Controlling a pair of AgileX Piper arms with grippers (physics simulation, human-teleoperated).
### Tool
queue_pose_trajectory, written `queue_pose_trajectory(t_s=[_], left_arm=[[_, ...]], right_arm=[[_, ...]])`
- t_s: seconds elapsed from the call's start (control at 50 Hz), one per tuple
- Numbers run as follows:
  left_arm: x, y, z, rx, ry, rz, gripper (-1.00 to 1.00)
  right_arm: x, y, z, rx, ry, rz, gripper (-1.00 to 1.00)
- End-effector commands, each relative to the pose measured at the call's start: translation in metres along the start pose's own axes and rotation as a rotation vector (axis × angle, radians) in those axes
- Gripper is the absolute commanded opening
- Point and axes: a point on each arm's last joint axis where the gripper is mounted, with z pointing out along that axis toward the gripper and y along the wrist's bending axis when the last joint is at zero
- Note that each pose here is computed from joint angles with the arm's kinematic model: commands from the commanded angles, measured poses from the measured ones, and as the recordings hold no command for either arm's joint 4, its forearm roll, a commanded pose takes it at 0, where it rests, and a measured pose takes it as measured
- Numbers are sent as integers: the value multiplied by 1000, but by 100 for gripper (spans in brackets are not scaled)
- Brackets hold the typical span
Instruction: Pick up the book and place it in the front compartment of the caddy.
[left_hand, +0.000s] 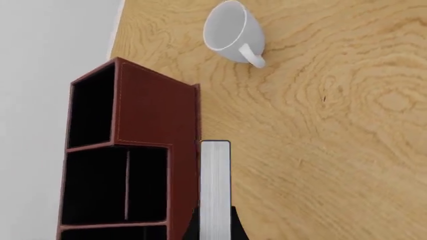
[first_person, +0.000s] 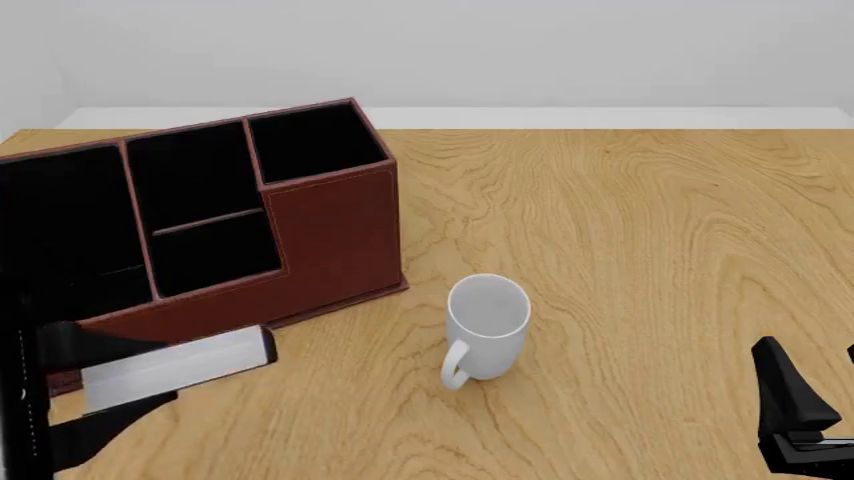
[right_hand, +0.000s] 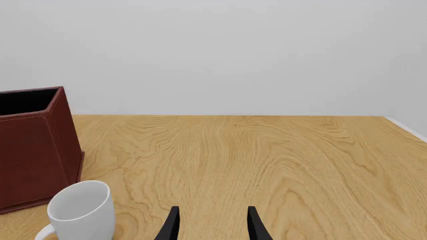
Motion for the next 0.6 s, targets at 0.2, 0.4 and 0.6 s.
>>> queue_pose_trajectory(t_s=[0.2, 0.4, 0.6], left_arm=[[-10, 23, -8, -109, -8, 32, -100], [-17, 30, -11, -133, -29, 62, -100], [-21, 36, -11, -149, -33, 93, -100]], right_arm=[[0, 0, 0, 0, 0, 0, 100], [0, 0, 0, 0, 0, 0, 100], [0, 0, 0, 0, 0, 0, 100]])
